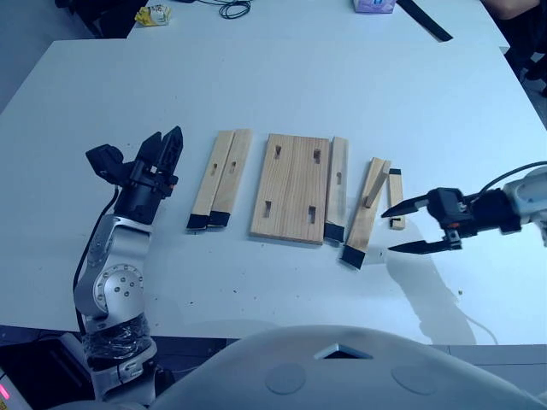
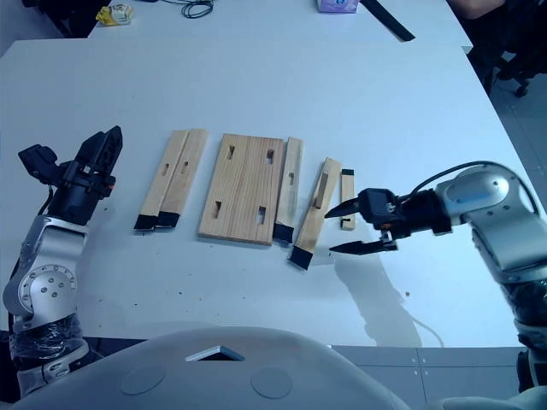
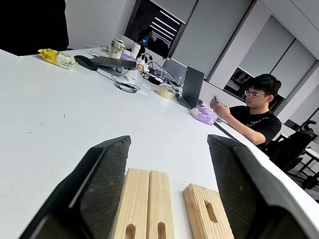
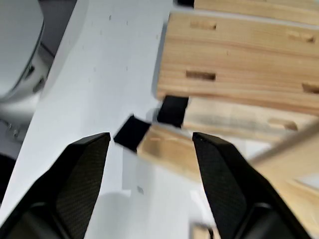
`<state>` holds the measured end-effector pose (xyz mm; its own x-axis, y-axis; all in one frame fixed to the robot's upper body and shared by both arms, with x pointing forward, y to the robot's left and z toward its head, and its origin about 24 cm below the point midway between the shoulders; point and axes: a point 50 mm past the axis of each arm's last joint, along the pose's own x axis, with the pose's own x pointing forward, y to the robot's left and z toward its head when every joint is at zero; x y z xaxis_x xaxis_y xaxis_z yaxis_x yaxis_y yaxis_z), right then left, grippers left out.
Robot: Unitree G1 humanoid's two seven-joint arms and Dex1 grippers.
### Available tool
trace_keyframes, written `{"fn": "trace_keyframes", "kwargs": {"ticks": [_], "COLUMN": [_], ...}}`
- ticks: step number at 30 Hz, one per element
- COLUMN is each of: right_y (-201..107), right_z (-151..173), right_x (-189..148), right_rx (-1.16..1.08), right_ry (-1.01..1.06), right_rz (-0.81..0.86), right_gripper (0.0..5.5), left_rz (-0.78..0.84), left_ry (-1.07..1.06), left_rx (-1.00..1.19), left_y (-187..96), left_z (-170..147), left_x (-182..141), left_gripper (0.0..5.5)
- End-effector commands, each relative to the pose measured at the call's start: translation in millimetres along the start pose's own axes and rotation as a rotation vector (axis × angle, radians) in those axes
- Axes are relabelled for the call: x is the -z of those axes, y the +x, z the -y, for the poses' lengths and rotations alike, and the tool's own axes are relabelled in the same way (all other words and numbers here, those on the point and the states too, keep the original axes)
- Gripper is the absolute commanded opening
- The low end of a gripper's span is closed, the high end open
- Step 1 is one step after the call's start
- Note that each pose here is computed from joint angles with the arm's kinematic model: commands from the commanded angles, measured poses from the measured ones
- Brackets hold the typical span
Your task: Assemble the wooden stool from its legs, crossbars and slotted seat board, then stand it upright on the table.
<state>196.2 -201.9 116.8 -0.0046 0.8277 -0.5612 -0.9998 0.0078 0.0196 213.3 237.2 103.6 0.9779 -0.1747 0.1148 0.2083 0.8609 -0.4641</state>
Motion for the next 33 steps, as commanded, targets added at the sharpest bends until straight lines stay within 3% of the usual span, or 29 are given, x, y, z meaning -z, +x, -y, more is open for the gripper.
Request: {"fn": "trace_keyframes", "kwargs": {"ticks": [1, 10, 20, 27, 33], "right_y": [26, 59, 30, 31, 8], "right_z": [-1, -6, 2, 14, 29], "right_x": [9, 22, 34, 27, 21], "right_rx": [0.117, 0.189, 0.155, 0.221, 0.329], "right_ry": [0.053, 0.043, -0.013, -0.011, -0.01], "right_rz": [-0.01, -0.101, -0.227, -0.174, -0.187], "right_gripper": [3.06, 3.06, 3.06, 3.06, 3.06], "left_rz": [-0.027, -0.044, -0.03, -0.024, -0.012], "left_ry": [0.007, 0.01, 0.003, -0.003, -0.008], "left_rx": [0.025, 0.05, 0.03, 0.021, 0.01], "left_y": [4, 11, 4, 4, 4], "left_z": [0, 1, 2, 1, 1], "left_x": [-1, -1, 1, 3, 4], "left_gripper": [2.86, 2.86, 2.86, 2.86, 2.86]}}
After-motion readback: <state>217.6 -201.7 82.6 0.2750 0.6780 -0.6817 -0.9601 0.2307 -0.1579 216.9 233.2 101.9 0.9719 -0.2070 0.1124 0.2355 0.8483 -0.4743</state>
